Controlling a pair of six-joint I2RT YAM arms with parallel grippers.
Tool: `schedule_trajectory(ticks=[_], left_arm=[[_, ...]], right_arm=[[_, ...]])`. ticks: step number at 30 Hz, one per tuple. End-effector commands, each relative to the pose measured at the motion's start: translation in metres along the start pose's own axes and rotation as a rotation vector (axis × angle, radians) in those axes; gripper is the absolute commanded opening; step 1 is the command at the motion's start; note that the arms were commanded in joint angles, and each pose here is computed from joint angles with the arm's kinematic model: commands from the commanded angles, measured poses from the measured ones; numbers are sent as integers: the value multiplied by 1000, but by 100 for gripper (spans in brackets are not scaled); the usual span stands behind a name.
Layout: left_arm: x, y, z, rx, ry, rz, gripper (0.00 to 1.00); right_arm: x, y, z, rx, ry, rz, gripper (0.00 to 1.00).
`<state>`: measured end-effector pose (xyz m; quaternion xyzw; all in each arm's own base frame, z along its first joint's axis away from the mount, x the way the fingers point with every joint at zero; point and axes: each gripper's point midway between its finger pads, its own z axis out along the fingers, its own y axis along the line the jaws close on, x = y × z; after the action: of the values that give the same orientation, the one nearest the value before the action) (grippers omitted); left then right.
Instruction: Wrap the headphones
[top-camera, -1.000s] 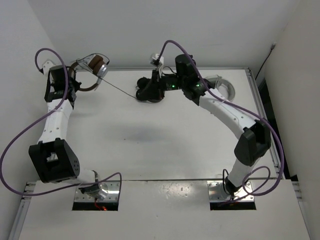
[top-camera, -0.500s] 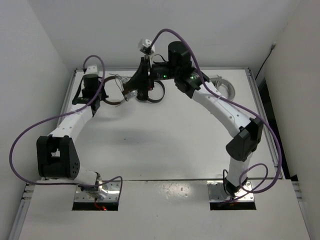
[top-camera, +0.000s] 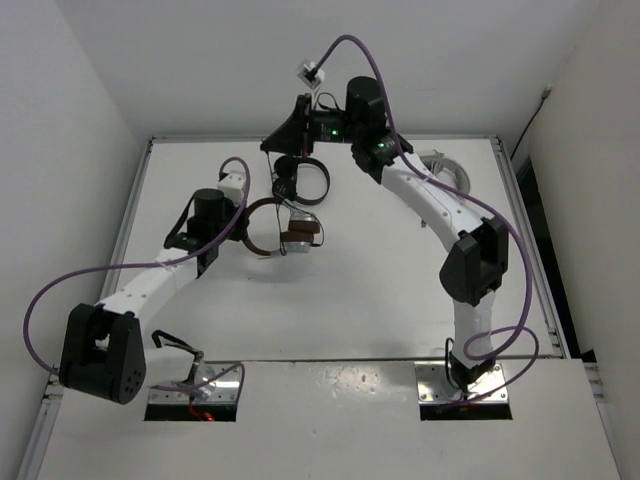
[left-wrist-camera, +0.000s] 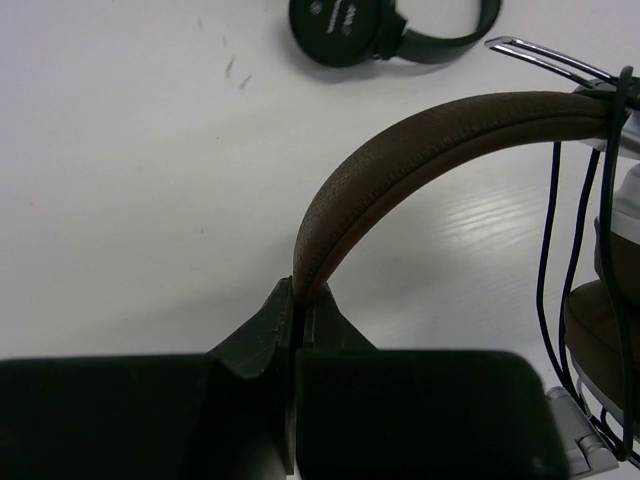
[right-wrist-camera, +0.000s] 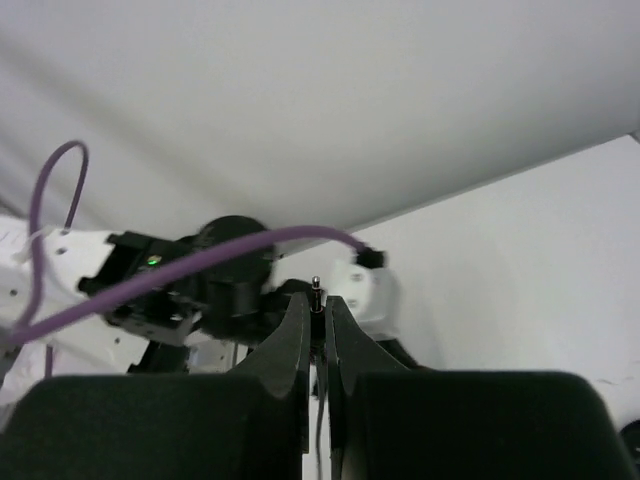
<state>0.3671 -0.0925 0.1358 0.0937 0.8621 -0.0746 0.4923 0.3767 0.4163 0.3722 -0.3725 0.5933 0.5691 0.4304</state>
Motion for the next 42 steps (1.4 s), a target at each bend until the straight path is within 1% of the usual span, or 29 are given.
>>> schedule_trajectory(ticks=[1, 2, 3, 4, 5, 6, 8, 9, 10, 11, 12, 14, 17, 19, 20, 24, 25, 26, 27, 28, 29, 30, 31, 34, 36, 38, 39, 40, 42], left_arm=[[-30, -24, -16, 113, -116, 9, 0], [-36, -28, -21, 153, -126, -11, 0], [-45, -31, -25, 178, -146, -30, 0], [-41, -35, -27, 205, -130, -53, 0], [-50, -42, -33, 253, -145, -86, 0], [-47, -45, -34, 267, -130, -105, 0], [-61, -50, -44, 304, -154, -152, 0], [-61, -51, -45, 306, -152, -171, 0], [-67, -50, -47, 311, -161, -188, 0], [-69, -47, -47, 302, -157, -221, 0], [-73, -52, -53, 331, -159, -231, 0], [-86, -57, -60, 372, -172, -273, 0], [-91, -56, -63, 389, -172, -328, 0], [-104, -63, -70, 425, -183, -363, 0], [-104, -59, -70, 416, -183, -384, 0], [-120, -40, -74, 383, -208, -522, 0], [-123, -32, -72, 343, -212, -604, 0], [-118, -28, -69, 331, -189, -647, 0], [-119, -23, -69, 320, -191, -686, 0], [-113, -17, -66, 325, -156, -782, 0], [-111, -14, -66, 335, -153, -834, 0], [-112, -5, -66, 341, -165, -931, 0], [-97, -6, -63, 361, -126, -982, 0], [-85, 9, -60, 353, -89, -1102, 0], [-74, 23, -57, 310, -59, -1159, 0], [-72, 30, -55, 272, -43, -1163, 0], [-65, 36, -56, 229, -22, -1160, 0], [-63, 46, -55, 180, -32, -1161, 0], [-65, 50, -62, 141, -53, -1139, 0]], right_arm=[[-40, -24, -17, 63, -137, -38, 0], [-40, -30, -23, 74, -146, -27, 0], [-35, -51, -32, 109, -161, 16, 0], [-31, -61, -36, 123, -162, 38, 0], [-24, -76, -39, 148, -165, 59, 0], [-16, -87, -43, 167, -157, 78, 0], [-11, -110, -57, 208, -177, 120, 0], [-1, -121, -62, 224, -174, 150, 0], [-5, -130, -72, 253, -191, 159, 0], [3, -139, -75, 268, -184, 178, 0], [2, -142, -80, 276, -188, 178, 0], [18, -157, -85, 300, -175, 212, 0], [23, -170, -96, 331, -182, 223, 0], [38, -175, -96, 341, -166, 252, 0], [45, -180, -101, 354, -161, 268, 0], [61, -178, -101, 333, -163, 330, 0], [58, -172, -101, 319, -167, 334, 0], [56, -164, -101, 295, -168, 331, 0], [60, -156, -92, 267, -152, 341, 0], [59, -146, -87, 247, -143, 338, 0], [59, -136, -83, 226, -133, 336, 0], [59, -127, -73, 201, -131, 338, 0], [56, -120, -70, 186, -138, 341, 0], [49, -104, -58, 138, -160, 362, 0], [49, -103, -51, 133, -161, 374, 0], [58, -98, -39, 122, -147, 385, 0], [69, -95, -29, 108, -128, 410, 0], [75, -93, -24, 101, -118, 439, 0], [99, -92, -14, 98, -101, 529, 0]])
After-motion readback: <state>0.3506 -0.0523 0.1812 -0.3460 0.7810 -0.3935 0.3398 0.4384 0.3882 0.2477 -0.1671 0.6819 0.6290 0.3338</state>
